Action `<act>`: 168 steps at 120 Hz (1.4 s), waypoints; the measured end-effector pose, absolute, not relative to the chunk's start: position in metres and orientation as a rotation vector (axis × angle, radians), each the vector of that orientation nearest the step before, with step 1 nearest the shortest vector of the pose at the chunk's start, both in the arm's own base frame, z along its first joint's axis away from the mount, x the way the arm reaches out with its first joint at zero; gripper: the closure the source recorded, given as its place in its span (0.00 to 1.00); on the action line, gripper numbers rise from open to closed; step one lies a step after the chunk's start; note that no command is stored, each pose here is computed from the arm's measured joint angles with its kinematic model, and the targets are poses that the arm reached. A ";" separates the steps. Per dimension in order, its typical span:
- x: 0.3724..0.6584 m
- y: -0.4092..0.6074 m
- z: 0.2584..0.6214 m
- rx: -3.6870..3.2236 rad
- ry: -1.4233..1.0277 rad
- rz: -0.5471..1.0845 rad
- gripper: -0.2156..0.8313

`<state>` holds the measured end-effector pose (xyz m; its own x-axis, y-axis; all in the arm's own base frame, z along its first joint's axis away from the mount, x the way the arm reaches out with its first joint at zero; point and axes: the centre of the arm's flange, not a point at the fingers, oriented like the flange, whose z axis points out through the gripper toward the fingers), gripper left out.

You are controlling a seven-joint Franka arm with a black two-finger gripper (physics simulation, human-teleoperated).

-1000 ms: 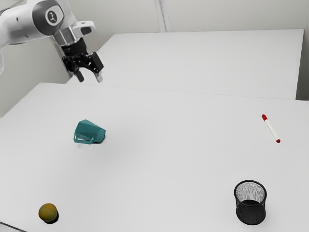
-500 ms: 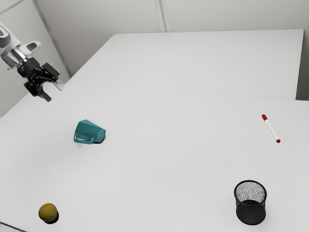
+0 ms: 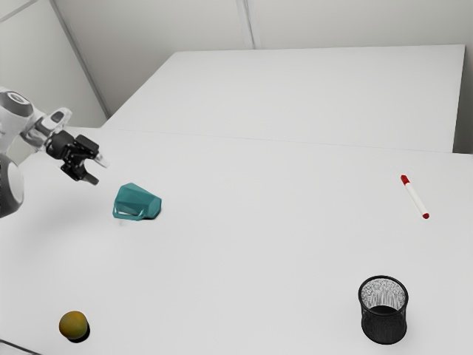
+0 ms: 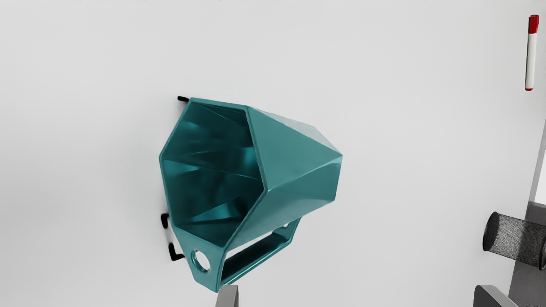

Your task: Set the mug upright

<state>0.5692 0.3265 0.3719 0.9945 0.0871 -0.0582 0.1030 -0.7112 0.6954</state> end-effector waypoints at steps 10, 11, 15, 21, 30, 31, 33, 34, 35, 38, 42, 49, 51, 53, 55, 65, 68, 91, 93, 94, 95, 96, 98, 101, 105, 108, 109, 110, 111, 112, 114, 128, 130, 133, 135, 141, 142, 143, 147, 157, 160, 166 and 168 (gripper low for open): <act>0.573 0.326 0.344 2.328 0.131 -0.015 0.21; 0.574 0.326 0.342 2.324 0.131 -0.013 0.21; 0.576 0.324 0.335 2.311 0.126 -0.003 0.21; 0.579 0.320 0.329 2.294 0.110 0.011 0.21; 0.580 0.310 0.318 2.258 0.095 0.021 0.21; 0.581 0.308 0.317 2.253 0.092 0.021 0.21; 0.582 0.305 0.314 2.244 0.086 0.022 0.21; 0.582 0.303 0.313 2.240 0.083 0.023 0.21; 0.583 0.301 0.312 2.236 0.080 0.024 0.21; 0.584 0.298 0.310 2.227 0.073 0.027 0.21; 0.584 0.294 0.307 2.216 0.065 0.029 0.21; 0.584 0.290 0.301 2.201 0.057 0.031 0.21; 0.584 0.288 0.300 2.198 0.054 0.032 0.21; 0.584 0.287 0.299 2.195 0.051 0.033 0.21; 0.584 0.287 0.298 2.192 0.050 0.033 0.21; 0.581 0.284 0.291 2.180 0.046 0.033 0.26; 0.581 0.284 0.291 2.178 0.043 0.035 0.33; 0.582 0.284 0.291 2.175 0.021 0.058 0.75; 0.582 0.284 0.292 2.175 0.019 0.060 0.77; 0.582 0.284 0.292 2.175 0.018 0.061 0.78; 0.583 0.284 0.292 2.175 0.017 0.062 0.78; 0.583 0.284 0.292 2.175 0.016 0.063 0.79; 0.583 0.284 0.293 2.176 0.014 0.065 0.81; 0.583 0.284 0.293 2.176 0.010 0.068 0.83; 0.584 0.283 0.295 2.176 0.005 0.072 0.85; 0.584 0.283 0.296 2.177 0.001 0.075 0.87; 0.584 0.283 0.297 2.177 -0.001 0.076 0.87; 0.584 0.282 0.297 2.177 -0.003 0.077 0.87; 0.584 0.282 0.298 2.177 -0.005 0.078 0.88; 0.585 0.282 0.298 2.177 -0.007 0.078 0.88; 0.585 0.281 0.299 2.177 -0.011 0.080 0.89; 0.588 0.272 0.308 2.178 -0.046 0.089 0.92; 0.590 0.269 0.312 2.177 -0.057 0.092 0.92; 0.591 0.264 0.318 2.179 -0.074 0.099 0.92; 0.592 0.262 0.324 2.182 -0.085 0.104 0.93; 0.595 0.252 0.346 2.203 -0.131 0.114 0.93; 0.595 0.250 0.351 2.208 -0.141 0.115 0.93; 0.595 0.248 0.356 2.214 -0.151 0.116 0.93; 0.596 0.239 0.378 2.243 -0.196 0.115 0.94; 0.597 0.210 0.428 2.336 -0.312 0.095 0.94; 0.597 0.200 0.440 2.367 -0.347 0.083 0.94; 0.598 0.177 0.461 2.437 -0.420 0.052 0.94; 0.599 0.170 0.466 2.461 -0.441 0.041 0.95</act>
